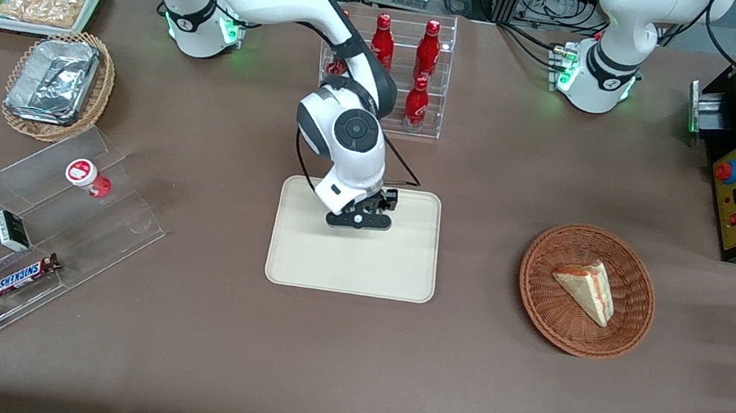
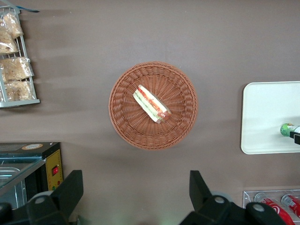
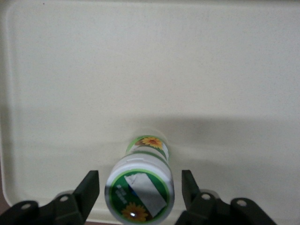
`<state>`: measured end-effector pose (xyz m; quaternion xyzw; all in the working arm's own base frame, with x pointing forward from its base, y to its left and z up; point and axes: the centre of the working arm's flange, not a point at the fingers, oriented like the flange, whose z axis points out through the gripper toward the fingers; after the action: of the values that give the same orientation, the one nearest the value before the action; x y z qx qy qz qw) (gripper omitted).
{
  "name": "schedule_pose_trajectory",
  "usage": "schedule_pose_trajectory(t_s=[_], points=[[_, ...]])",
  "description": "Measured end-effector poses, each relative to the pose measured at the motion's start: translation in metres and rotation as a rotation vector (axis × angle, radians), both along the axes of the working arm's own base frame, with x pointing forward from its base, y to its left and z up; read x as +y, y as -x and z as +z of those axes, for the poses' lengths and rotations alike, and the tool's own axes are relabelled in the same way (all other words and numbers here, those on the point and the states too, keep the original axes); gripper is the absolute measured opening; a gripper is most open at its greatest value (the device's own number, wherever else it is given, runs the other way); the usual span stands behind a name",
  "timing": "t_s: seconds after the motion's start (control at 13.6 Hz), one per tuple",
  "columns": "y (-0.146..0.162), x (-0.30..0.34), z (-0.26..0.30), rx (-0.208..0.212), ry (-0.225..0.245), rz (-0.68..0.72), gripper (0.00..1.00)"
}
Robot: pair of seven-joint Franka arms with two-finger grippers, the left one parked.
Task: Place green gum on tray
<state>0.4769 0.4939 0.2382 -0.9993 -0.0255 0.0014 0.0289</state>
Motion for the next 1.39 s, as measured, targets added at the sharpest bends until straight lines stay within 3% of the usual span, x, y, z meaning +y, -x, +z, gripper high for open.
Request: schedule_pose_trajectory(t_s=[0.15,0.44,0.88,1.17,1.39], points=[[-0.005,-0.002,0.004,-0.007,-0.004,-0.006,1.00],[-0.030,-0.024,0.038,-0.025,-0.018,-0.051,1.00],[-0.037,-0.086,0.145,0.023,0.012,-0.066,1.00],[-0.044,-0.178,0.233,0.066,0.027,-0.018,1.00],[-0.049,-0.259,0.288,0.075,0.018,0.010,1.00]])
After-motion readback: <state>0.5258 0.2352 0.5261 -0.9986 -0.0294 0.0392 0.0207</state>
